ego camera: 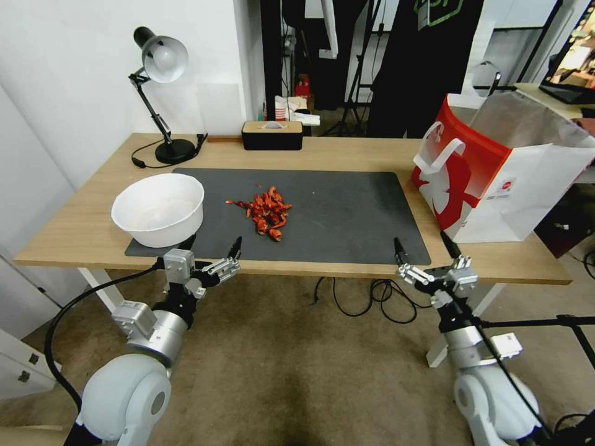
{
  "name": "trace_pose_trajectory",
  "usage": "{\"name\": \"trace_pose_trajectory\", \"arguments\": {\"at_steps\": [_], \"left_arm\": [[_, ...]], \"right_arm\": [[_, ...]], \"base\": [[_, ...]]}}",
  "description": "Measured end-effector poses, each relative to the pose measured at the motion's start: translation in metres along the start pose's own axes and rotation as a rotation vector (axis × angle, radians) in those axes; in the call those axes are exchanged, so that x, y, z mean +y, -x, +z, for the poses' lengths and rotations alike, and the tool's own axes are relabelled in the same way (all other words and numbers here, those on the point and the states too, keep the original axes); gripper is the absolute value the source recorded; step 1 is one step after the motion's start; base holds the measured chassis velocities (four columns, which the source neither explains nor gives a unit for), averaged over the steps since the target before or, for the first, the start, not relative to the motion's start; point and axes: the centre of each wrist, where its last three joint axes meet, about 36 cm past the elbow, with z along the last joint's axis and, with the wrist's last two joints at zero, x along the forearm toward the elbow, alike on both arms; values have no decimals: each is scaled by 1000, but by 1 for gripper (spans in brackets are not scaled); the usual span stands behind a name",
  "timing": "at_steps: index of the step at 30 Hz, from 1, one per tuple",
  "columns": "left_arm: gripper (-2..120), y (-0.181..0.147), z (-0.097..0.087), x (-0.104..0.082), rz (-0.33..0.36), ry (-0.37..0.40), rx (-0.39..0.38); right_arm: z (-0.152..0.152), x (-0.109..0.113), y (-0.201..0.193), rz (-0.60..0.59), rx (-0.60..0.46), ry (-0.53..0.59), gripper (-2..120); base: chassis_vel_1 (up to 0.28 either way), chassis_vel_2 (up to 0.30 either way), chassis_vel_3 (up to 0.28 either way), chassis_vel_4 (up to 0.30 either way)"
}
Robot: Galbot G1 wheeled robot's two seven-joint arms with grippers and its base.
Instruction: Close the disposable takeout box, then place it into the delivery bag.
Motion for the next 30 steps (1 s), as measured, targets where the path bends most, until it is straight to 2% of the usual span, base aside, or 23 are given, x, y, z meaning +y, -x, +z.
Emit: {"name": "trace_pose_trajectory", "arguments": {"at_steps": [7, 30], "left_arm": [[100, -4, 6, -2, -5, 1, 2], [100, -5, 6, -2, -1, 6, 5]], "right_arm": [[2, 10, -5, 11, -8, 13, 100], [0, 9, -4, 13, -10, 13, 100]], "base": [[0, 0, 0, 0], [0, 0, 0, 0]]}}
